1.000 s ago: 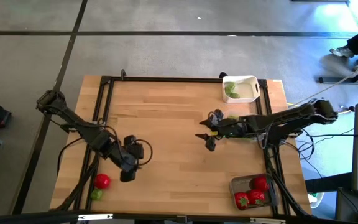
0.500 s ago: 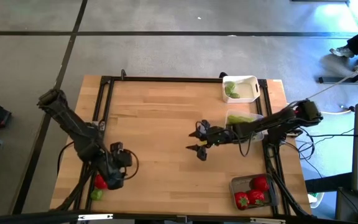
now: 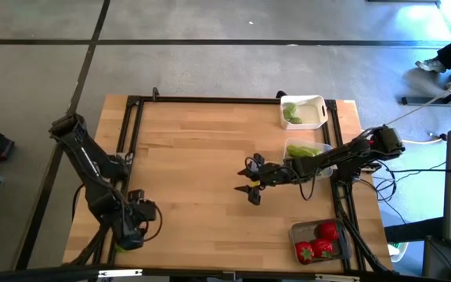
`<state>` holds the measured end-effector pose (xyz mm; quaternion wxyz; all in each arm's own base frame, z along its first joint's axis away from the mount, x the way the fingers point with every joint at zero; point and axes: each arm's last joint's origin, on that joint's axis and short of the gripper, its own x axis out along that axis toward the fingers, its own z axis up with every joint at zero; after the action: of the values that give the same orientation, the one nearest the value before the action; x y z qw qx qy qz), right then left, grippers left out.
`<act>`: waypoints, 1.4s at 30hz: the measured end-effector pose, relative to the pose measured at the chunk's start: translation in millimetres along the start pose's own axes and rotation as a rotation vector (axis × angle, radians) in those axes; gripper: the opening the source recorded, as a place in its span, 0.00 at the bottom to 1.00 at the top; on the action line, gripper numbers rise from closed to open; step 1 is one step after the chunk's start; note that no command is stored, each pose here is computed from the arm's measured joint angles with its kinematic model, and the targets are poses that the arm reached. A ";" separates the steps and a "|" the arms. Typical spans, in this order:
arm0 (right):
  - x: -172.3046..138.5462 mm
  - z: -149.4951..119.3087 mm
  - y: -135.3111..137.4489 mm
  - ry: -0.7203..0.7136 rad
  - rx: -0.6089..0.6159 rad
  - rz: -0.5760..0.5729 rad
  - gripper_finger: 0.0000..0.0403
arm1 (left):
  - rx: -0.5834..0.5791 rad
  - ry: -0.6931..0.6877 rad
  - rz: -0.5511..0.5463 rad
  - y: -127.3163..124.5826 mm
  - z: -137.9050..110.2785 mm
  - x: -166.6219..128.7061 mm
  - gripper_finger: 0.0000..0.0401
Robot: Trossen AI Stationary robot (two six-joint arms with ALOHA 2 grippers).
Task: Sort produce into baskets
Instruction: Put the tomato into the black bin
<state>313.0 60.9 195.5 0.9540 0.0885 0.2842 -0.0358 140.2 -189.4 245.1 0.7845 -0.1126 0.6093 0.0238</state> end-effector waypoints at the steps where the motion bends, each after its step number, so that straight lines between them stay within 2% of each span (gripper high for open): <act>1: 0.0 0.1 -0.2 -0.002 -0.002 -0.005 0.66 | -0.002 0.027 -0.002 -2.1 -2.2 2.3 0.67; 8: 0.0 -0.1 -0.9 -0.004 -0.008 -0.025 0.66 | 0.005 0.229 -0.004 -13.3 -11.9 21.0 0.67; 13: 0.0 0.0 -1.1 -0.006 -0.025 -0.032 0.66 | 0.053 0.316 0.022 -18.9 -16.7 35.2 0.65; 23: -0.1 0.1 -1.1 -0.007 -0.025 -0.033 0.66 | 0.137 0.433 0.156 -17.7 -26.2 54.8 0.62; 28: -0.2 0.3 -1.0 -0.008 -0.025 -0.033 0.66 | 0.168 0.453 0.142 -22.4 -31.6 58.9 0.62; 34: -0.2 0.4 -1.0 -0.009 -0.025 -0.033 0.66 | 0.134 0.438 0.159 -22.9 -32.9 59.1 0.62; 42: -0.2 0.4 -1.1 -0.009 -0.025 -0.034 0.66 | 0.142 0.437 0.163 -22.5 -32.9 58.9 0.62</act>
<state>312.9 59.8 195.8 0.9555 0.0718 0.2819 -0.0487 128.0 -223.9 184.1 0.6355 -0.0102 0.7718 0.0191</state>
